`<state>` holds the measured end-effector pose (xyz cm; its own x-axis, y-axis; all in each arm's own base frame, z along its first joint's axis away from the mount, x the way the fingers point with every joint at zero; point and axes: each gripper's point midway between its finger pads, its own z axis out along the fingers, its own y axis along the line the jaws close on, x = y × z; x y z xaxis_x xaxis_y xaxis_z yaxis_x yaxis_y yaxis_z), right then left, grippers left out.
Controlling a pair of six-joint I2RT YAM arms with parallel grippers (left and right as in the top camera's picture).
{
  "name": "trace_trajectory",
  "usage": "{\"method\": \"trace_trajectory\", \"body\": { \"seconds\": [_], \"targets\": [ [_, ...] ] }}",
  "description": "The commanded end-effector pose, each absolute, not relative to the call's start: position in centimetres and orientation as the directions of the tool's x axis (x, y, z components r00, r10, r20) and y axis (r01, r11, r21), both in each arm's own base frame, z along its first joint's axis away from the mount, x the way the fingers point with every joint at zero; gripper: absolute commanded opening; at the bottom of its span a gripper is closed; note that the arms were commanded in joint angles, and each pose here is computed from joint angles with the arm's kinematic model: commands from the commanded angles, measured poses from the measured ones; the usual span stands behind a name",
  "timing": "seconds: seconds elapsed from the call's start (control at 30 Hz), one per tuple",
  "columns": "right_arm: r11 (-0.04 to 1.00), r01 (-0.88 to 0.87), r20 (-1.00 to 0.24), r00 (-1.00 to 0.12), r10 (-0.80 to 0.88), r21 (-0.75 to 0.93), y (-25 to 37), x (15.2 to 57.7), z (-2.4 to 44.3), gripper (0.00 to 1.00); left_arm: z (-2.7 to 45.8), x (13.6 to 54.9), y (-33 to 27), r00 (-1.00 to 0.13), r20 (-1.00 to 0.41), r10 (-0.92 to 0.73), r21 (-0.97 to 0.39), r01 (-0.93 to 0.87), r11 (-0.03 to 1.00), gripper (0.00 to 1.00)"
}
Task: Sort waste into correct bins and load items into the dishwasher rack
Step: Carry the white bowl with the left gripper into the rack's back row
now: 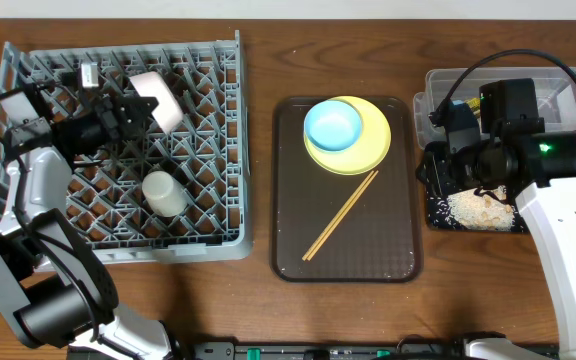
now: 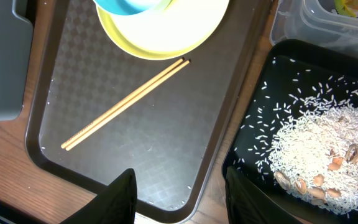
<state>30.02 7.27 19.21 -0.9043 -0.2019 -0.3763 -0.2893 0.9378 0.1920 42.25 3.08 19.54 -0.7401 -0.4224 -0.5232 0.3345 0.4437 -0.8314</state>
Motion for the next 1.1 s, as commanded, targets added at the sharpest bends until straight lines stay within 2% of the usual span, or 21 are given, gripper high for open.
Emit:
{"method": "trace_trajectory", "body": {
  "seconds": [0.0, 0.17, 0.43, 0.93, 1.07],
  "targets": [
    [0.938, -0.288, -0.378, -0.904, -0.201, 0.192, 7.4, 30.0, 19.3, 0.44, 19.3, 42.5, 3.4, -0.736, -0.528, -0.423, -0.829, 0.339, 0.445, 0.06],
    [0.938, -0.289, -0.378, -0.904, -0.201, 0.192, 7.4, 30.0, 19.3, 0.44, 21.5, 41.8, 2.5, -0.717, -0.579, -0.389, -0.812, 0.462, 0.356, 0.06],
    [0.938, -0.289, -0.378, -0.904, -0.201, 0.192, 7.4, 30.0, 19.3, 0.44, 20.0, 42.7, 3.2, -0.713, -0.574, -0.402, -0.805, 0.402, 0.437, 0.06],
    [0.938, -0.288, -0.378, -0.904, -0.201, 0.192, 7.4, 30.0, 19.3, 0.44, 16.9, 43.2, 3.4, -0.75, -0.512, -0.42, -0.845, 0.352, 0.402, 0.06],
    [0.938, -0.288, -0.378, -0.904, -0.201, 0.192, 7.4, 30.0, 19.3, 0.44, 18.2, 43.0, 3.1, -0.736, -0.543, -0.404, -0.835, 0.42, 0.357, 0.06]
  ]
}}
